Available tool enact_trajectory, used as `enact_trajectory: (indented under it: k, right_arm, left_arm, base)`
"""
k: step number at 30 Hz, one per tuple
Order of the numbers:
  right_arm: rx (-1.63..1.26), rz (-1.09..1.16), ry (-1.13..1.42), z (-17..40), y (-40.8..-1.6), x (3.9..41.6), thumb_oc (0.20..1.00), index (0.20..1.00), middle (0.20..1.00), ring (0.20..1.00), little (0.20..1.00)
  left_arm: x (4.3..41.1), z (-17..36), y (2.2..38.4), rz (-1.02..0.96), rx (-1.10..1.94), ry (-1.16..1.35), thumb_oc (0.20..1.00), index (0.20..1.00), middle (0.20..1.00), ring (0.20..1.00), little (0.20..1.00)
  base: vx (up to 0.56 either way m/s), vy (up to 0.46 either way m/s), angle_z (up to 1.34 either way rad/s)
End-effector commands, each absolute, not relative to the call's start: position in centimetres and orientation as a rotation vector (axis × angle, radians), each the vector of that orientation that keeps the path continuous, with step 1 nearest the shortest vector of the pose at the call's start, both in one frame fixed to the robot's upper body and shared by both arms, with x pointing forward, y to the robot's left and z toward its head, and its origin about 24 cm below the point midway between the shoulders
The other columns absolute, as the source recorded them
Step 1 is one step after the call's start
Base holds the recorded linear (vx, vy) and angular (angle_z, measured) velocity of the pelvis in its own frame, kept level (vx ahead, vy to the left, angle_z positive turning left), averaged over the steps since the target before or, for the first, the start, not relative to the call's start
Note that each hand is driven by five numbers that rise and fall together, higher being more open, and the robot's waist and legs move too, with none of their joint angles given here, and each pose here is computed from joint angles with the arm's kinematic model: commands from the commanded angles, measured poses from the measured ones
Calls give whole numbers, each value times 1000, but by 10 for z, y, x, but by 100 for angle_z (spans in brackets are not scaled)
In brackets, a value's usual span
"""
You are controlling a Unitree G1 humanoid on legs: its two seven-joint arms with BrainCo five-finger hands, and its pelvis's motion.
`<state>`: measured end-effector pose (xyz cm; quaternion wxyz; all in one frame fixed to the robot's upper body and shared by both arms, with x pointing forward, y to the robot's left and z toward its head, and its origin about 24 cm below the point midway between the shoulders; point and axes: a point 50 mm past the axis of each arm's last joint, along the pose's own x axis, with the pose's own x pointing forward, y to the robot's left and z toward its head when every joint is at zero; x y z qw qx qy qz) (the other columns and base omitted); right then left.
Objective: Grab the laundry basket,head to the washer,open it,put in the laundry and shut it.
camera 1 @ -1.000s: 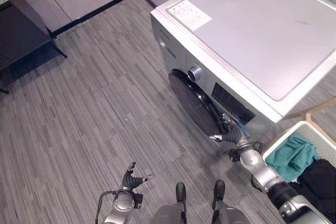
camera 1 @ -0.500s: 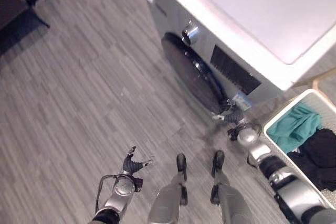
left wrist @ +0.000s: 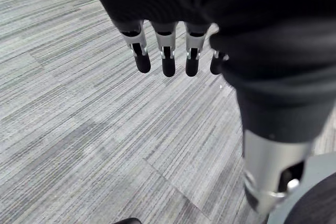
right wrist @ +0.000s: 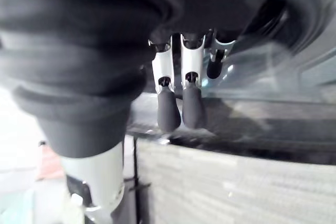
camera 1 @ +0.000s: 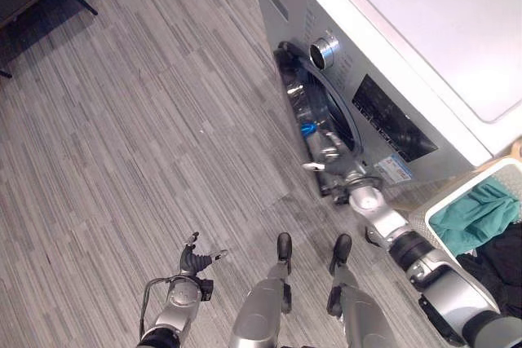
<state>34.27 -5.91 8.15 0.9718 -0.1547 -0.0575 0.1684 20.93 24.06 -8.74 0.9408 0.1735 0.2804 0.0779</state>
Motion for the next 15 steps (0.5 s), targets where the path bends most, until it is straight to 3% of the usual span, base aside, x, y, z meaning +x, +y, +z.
enact_trajectory:
  k: [1, 5, 7, 15]
  right_arm:
    - [-160, 690, -356, 144, 43, 320, 1000, 1000, 1000, 1000, 1000]
    - [-3, 785, -464, 187, 79, 303, 1000, 1000, 1000, 1000, 1000]
    - [16, 782, -486, 194, 79, 302, 1000, 1000, 1000, 1000, 1000]
    - [-81, 583, -462, 185, 21, 336, 1000, 1000, 1000, 1000, 1000]
  left_arm:
    - [227, -75, 251, 200, 379, 519, 1000, 1000, 1000, 1000, 1000]
    - [245, -65, 241, 177, 367, 462, 1000, 1000, 1000, 1000, 1000]
    - [247, -64, 240, 176, 366, 456, 1000, 1000, 1000, 1000, 1000]
    - [258, -45, 232, 117, 381, 358, 1000, 1000, 1000, 1000, 1000]
  base:
    - [-20, -95, 14]
    - [0, -88, 24]
    - [9, -85, 44]
    - [5, -18, 39]
